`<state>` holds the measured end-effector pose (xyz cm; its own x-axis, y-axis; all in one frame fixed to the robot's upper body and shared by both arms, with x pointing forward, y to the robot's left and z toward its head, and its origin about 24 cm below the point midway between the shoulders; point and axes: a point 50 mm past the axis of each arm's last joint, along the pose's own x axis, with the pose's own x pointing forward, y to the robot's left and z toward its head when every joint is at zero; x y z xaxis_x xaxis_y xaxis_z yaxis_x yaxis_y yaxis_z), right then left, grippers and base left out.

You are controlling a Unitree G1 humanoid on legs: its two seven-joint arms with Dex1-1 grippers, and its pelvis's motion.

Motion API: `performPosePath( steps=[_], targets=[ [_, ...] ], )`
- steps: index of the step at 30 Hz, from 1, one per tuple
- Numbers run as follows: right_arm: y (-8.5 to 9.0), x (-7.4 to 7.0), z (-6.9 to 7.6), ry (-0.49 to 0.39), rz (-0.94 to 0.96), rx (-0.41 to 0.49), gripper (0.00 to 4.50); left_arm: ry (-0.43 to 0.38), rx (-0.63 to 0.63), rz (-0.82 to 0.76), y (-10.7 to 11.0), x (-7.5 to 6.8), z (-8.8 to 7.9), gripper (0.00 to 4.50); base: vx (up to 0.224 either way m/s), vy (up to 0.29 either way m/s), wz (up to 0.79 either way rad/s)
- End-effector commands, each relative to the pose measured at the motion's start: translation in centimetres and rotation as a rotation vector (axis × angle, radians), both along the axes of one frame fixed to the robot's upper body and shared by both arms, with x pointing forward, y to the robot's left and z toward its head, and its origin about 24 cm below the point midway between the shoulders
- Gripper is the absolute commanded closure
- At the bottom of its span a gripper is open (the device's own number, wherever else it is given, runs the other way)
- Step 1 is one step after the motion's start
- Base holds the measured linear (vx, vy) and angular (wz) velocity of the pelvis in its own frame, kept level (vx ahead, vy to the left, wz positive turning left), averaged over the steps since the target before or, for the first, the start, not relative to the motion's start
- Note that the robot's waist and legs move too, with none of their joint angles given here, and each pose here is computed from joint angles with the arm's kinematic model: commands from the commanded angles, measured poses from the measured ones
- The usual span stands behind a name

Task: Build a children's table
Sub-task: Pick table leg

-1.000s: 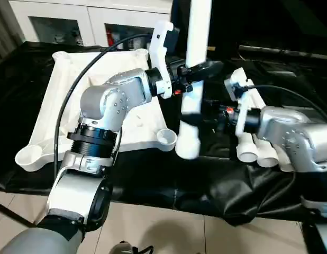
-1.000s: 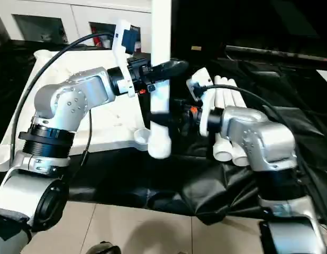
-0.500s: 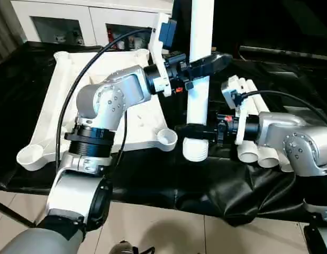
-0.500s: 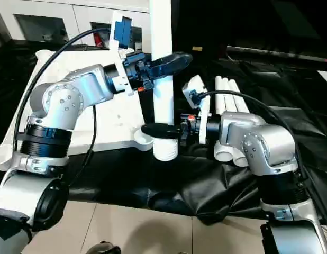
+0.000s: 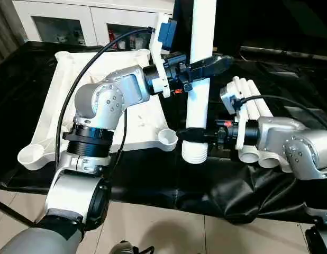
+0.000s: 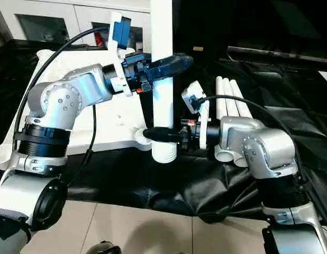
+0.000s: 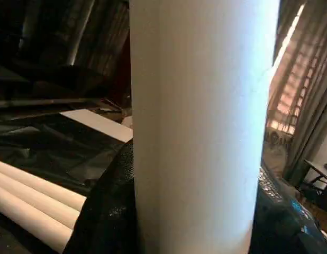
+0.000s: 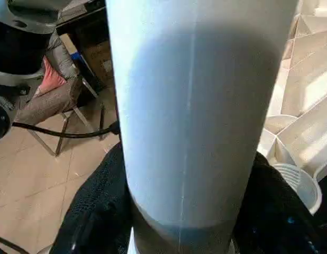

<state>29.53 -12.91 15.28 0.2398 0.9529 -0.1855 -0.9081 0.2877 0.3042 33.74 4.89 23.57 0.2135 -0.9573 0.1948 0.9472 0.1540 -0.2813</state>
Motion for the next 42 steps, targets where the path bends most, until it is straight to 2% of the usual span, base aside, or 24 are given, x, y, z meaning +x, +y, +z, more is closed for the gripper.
performPosePath(
  steps=[1, 7, 10, 12, 16, 17, 18, 20, 21, 22, 24, 25, 26, 28, 33, 34, 38, 39, 40, 42],
  targets=[
    [0.0, -0.3, 0.0, 0.000, 0.013, -0.005, 2.56, -0.032, 0.007, -0.042, -0.4, -0.6, 0.4, 2.71, 0.000, 0.000, 0.00],
    [0.1, -0.4, -0.3, 0.005, 0.018, -0.011, 2.57, -0.033, 0.010, -0.043, -0.4, -0.6, 0.3, 2.71, 0.000, 0.000, 0.00],
    [0.1, -0.4, -0.4, 0.002, 0.017, -0.012, 2.59, -0.045, 0.057, -0.031, -0.6, -0.7, -0.1, 2.71, 0.000, 0.000, 0.00],
    [0.1, -0.4, -0.4, 0.002, 0.017, -0.012, 2.59, -0.045, 0.057, -0.031, -0.6, -0.7, -0.1, 2.15, 0.000, 0.000, 0.00],
    [0.2, -0.2, -0.5, -0.011, -0.014, -0.001, 2.59, -0.009, 0.049, -0.012, -0.6, -0.6, -0.4, 1.79, 0.000, 0.000, 0.00],
    [0.3, 0.0, -0.4, -0.016, -0.052, 0.043, 2.59, 0.000, -0.050, 0.031, -0.5, -0.3, 0.0, 1.67, 0.000, 0.000, 0.00],
    [0.3, 0.1, -0.4, -0.016, -0.057, 0.050, 2.59, 0.001, -0.068, 0.037, -0.4, -0.2, 0.0, 1.67, 0.000, 0.000, 0.00],
    [0.3, 0.2, -0.2, -0.015, -0.092, 0.108, 2.59, 0.015, -0.218, 0.082, 0.0, 0.0, 0.6, 1.55, 0.000, 0.000, 0.00],
    [0.4, 0.3, 0.0, -0.015, -0.107, 0.153, 2.59, 0.053, -0.350, 0.087, 0.4, 0.1, 1.0, 1.45, 0.000, 0.000, 0.00],
    [0.4, 0.3, 0.1, -0.015, -0.108, 0.156, 2.59, 0.056, -0.359, 0.087, 0.5, 0.1, 1.0, 1.34, 0.000, 0.000, 0.00],
    [0.6, 0.4, 0.5, -0.016, -0.137, 0.240, 2.59, 0.149, -0.598, 0.046, 1.4, -0.1, 0.8, 1.25, 0.000, 0.000, 0.00],
    [0.6, 0.4, 0.5, -0.016, -0.137, 0.240, 2.60, 0.149, -0.598, 0.046, 1.4, -0.1, 0.8, 1.25, 0.000, 0.000, 0.00],
    [0.6, 0.4, 0.6, -0.019, -0.157, 0.276, 2.60, 0.183, -0.674, 0.044, 1.8, -0.1, 0.4, 1.25, 0.000, 0.000, 0.00],
    [0.6, 0.6, 0.7, -0.021, -0.185, 0.316, 2.60, 0.207, -0.735, 0.059, 2.1, -0.2, 0.0, 1.25, 0.000, 0.000, 0.00],
    [0.3, 1.0, 0.8, -0.034, -0.239, 0.342, 2.60, 0.199, -0.743, 0.102, 2.5, -0.2, -0.1, 1.25, 0.000, 0.000, 0.00],
    [-0.4, 2.1, 1.0, -0.099, -0.390, 0.314, 2.60, 0.162, -0.679, 0.199, 3.3, 0.0, -0.3, 1.25, 0.000, 0.000, 0.00],
    [-1.3, 3.3, 0.6, -0.198, -0.571, 0.176, 2.60, 0.080, -0.416, 0.412, 4.2, 0.7, -1.1, 1.25, 0.000, 0.000, 0.00],
    [-1.6, 3.5, 0.3, -0.261, -0.628, 0.093, 2.60, 0.016, -0.187, 0.567, 4.8, 1.3, -2.4, 1.25, 0.000, 0.000, 0.00],
    [-1.7, 3.3, 0.1, -0.297, -0.664, 0.084, 2.60, -0.073, 0.077, 0.758, 6.3, 2.1, -4.1, 1.25, 0.000, 0.000, 0.00],
    [-1.7, 3.0, -0.1, -0.341, -0.721, 0.099, 2.60, -0.220, 0.349, 0.934, 8.9, 2.4, -5.9, 1.25, 0.000, 0.000, 0.00]
  ],
)
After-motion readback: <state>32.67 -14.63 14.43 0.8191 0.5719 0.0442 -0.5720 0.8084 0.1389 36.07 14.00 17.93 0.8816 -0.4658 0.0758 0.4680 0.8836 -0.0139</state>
